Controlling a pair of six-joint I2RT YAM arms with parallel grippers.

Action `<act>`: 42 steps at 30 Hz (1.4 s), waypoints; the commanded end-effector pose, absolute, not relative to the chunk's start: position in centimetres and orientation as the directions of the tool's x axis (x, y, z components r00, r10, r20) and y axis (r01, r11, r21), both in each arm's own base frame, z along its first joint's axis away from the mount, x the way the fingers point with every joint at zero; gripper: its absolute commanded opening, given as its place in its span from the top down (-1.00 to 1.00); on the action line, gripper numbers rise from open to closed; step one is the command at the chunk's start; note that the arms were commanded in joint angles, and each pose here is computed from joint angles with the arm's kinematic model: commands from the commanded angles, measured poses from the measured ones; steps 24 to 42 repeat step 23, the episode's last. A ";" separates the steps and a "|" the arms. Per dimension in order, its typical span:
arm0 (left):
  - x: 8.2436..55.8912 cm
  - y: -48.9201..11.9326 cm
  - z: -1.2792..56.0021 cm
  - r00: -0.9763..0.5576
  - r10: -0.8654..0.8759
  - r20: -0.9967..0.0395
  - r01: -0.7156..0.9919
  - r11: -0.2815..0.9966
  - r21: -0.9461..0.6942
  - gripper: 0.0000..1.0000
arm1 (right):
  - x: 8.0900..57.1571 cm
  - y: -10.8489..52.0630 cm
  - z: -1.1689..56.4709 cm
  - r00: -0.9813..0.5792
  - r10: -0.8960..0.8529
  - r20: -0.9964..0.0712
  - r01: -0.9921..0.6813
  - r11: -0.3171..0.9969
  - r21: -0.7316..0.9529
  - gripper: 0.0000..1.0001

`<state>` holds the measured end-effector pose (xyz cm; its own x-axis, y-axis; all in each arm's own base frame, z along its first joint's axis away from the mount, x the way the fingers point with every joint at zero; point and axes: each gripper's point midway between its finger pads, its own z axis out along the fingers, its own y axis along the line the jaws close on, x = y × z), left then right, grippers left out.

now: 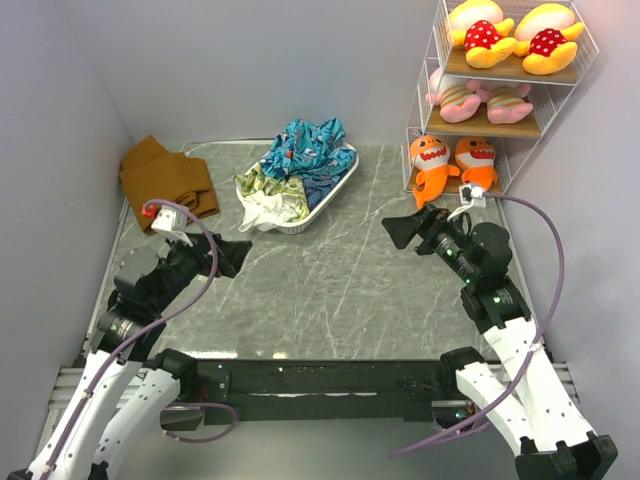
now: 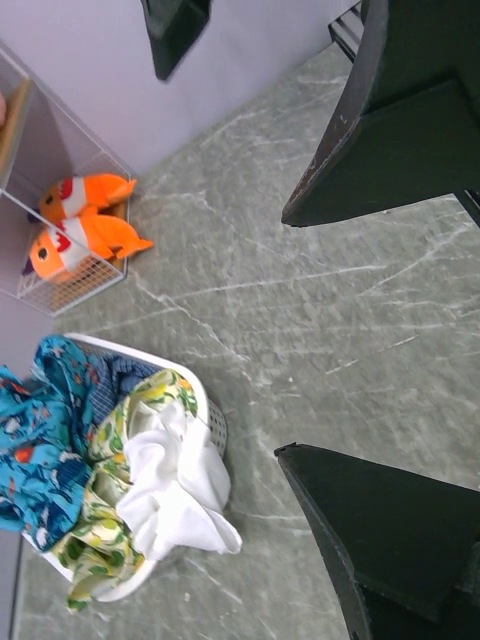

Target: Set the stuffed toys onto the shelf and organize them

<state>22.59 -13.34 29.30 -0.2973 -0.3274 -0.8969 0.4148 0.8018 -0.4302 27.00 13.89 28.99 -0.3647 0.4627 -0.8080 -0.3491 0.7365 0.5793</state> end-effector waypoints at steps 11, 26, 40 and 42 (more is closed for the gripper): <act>21.7 -14.6 30.8 -0.257 -0.342 -0.904 0.511 0.745 -0.428 -0.93 | 25.5 16.0 27.1 -0.474 0.416 -0.776 -0.420 0.668 0.614 -1.00; 21.6 -14.8 30.8 -0.258 -0.340 -0.904 0.527 0.735 -0.426 -0.93 | 24.8 16.9 29.1 -0.429 0.405 -0.807 -0.519 0.621 0.587 -1.00; 21.6 -14.8 30.8 -0.258 -0.340 -0.904 0.527 0.735 -0.426 -0.93 | 24.8 16.9 29.1 -0.429 0.405 -0.807 -0.519 0.621 0.587 -1.00; 21.6 -14.8 30.8 -0.258 -0.340 -0.904 0.527 0.735 -0.426 -0.93 | 24.8 16.9 29.1 -0.429 0.405 -0.807 -0.519 0.621 0.587 -1.00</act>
